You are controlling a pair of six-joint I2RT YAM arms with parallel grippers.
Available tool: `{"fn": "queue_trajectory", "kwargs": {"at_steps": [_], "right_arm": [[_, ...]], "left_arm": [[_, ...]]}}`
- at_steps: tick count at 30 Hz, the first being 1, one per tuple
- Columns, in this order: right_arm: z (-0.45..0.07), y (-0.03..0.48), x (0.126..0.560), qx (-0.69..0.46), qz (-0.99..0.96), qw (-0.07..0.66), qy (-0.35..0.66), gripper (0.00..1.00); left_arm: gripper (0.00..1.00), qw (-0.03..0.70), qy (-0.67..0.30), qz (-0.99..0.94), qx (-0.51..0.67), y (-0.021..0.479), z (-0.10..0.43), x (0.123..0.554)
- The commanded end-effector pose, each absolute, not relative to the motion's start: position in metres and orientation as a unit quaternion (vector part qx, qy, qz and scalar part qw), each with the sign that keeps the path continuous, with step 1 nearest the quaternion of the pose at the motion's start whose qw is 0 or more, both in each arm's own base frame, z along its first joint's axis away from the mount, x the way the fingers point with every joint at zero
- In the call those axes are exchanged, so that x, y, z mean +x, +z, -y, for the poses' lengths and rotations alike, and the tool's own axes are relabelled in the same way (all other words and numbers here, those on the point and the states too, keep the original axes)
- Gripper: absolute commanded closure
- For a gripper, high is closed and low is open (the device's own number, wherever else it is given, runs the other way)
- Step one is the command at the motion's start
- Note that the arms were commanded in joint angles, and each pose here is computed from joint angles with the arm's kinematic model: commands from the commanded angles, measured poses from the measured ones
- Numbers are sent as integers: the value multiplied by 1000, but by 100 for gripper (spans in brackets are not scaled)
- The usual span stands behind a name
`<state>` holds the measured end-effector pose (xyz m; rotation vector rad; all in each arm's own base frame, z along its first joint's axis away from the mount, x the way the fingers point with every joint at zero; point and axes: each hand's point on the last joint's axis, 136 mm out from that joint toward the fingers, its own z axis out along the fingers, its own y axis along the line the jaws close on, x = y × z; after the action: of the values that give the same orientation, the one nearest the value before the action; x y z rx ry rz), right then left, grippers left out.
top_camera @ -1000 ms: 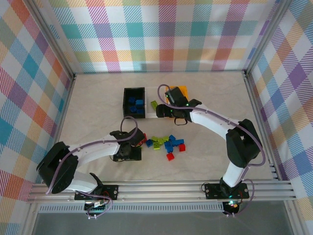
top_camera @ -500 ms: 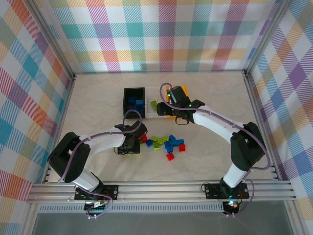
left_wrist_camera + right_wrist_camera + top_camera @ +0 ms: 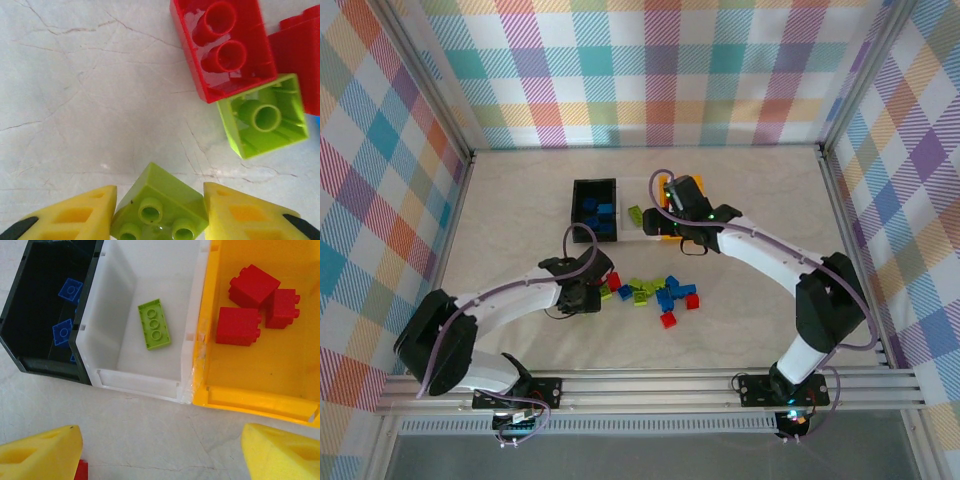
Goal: Sort the legos into containers by color
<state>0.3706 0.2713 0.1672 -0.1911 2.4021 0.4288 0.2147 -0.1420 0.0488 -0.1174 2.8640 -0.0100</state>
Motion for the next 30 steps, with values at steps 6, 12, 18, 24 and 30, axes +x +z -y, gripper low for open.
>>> {"fn": "queue_trajectory", "kwargs": {"at_steps": [6,12,18,24,30], "right_arm": [[-244,171,347,-50,-921,348,164,17],[-228,158,327,-45,-927,337,156,16],[-222,149,316,-44,-931,326,156,16],[-223,142,309,-44,-934,312,166,16],[-223,137,301,-55,-939,296,169,15]], "left_arm": [[60,222,-41,-973,-45,128,175,278],[60,265,-50,-962,-29,154,224,367],[61,262,-19,-964,-25,139,250,438],[60,247,13,-969,-30,117,256,476],[29,247,-17,-968,-30,124,270,481]]}}
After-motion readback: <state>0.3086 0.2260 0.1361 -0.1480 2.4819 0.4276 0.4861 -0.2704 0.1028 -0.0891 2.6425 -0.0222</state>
